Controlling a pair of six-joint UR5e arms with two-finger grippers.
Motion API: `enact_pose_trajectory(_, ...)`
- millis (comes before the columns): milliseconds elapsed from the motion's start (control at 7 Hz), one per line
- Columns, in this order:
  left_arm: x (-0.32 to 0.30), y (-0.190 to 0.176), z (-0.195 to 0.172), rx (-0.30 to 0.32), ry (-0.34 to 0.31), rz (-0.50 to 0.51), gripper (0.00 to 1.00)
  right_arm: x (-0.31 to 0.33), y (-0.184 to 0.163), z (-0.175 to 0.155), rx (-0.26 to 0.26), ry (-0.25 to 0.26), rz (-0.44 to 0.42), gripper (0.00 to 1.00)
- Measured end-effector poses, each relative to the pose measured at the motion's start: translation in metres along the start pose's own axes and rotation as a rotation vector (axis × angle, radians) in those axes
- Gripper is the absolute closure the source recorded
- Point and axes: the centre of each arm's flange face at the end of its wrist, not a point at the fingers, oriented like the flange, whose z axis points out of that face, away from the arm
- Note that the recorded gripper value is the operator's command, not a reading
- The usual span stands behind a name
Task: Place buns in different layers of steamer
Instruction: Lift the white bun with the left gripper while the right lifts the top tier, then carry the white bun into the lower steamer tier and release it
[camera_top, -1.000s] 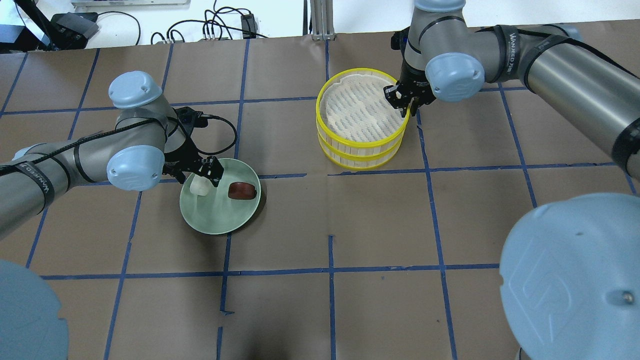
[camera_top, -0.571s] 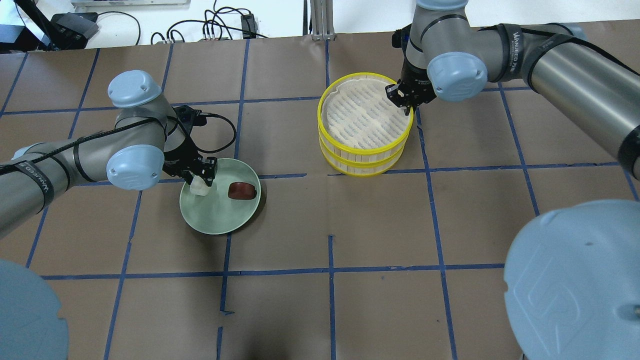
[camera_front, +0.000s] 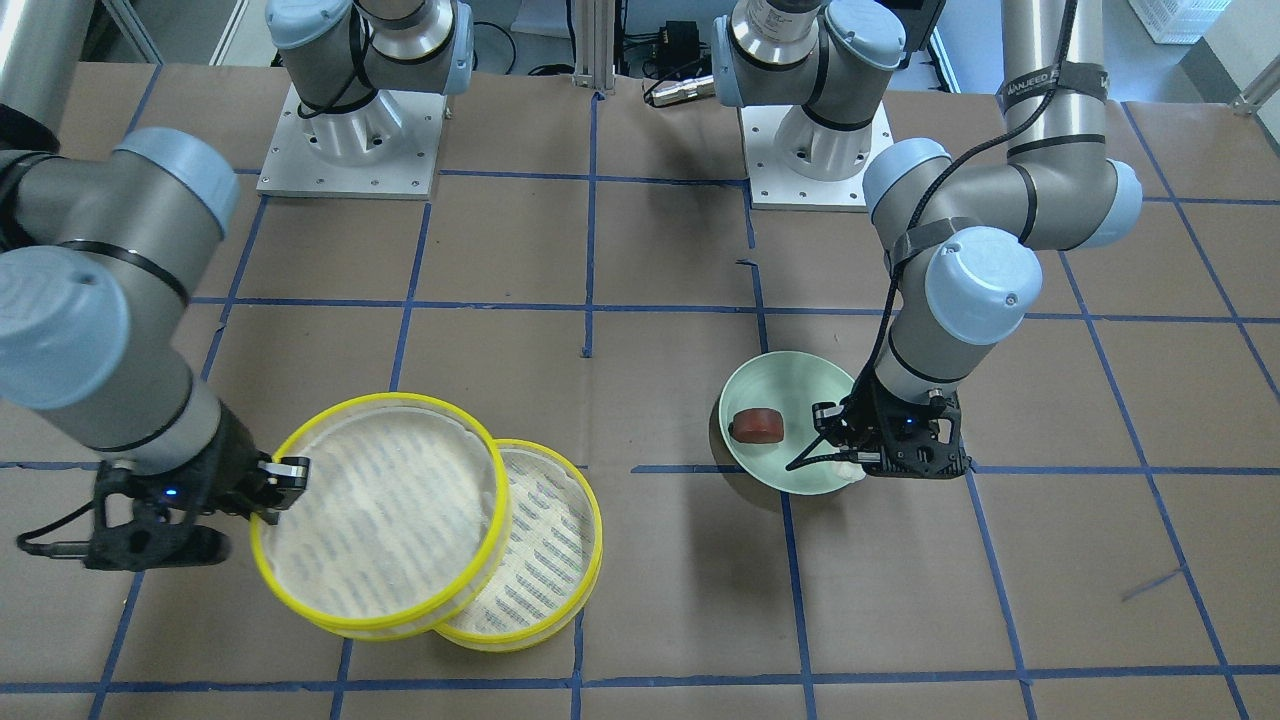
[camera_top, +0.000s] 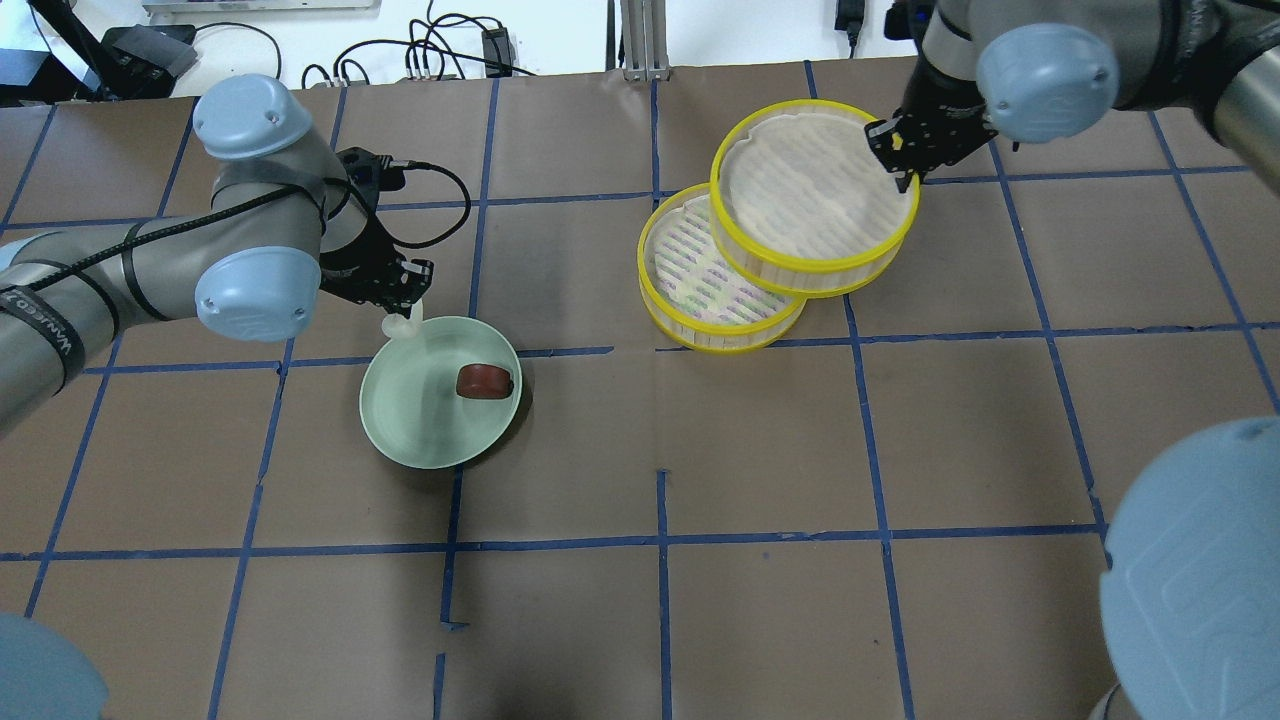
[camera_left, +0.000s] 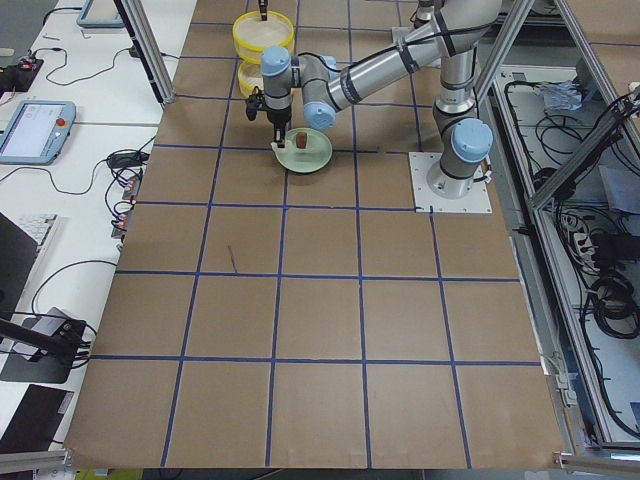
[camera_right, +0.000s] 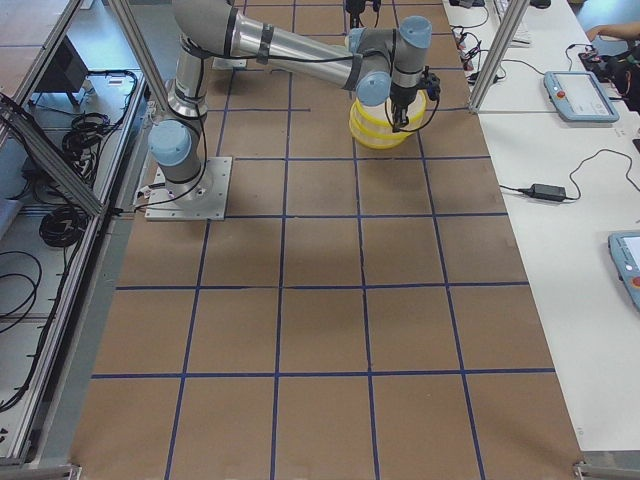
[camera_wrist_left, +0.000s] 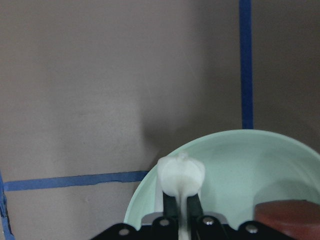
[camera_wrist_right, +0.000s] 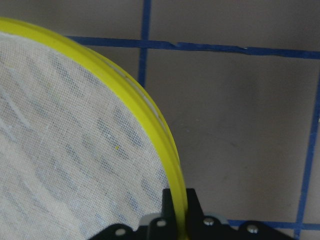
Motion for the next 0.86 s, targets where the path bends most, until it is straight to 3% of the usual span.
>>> enact_pose_trajectory(143,0.033,-0.004,-0.020,0.016,0.021,-0.033,0.99,0.048,0.000,-0.001,-0.002,0.004,-0.013,0.91)
enact_pose_trajectory(429,0.126,-0.005,-0.049,0.047,0.161,-0.132,0.99,0.115,-0.001,0.019,-0.002,0.035,-0.051,0.92)
enact_pose_trajectory(714,0.204,-0.003,-0.044,0.075,0.264,-0.184,0.99,0.154,-0.004,0.053,-0.018,0.068,-0.067,0.92)
enact_pose_trajectory(857,0.235,-0.004,-0.025,0.091,0.303,-0.203,0.92,0.160,-0.005,0.062,-0.015,0.074,-0.067,0.92)
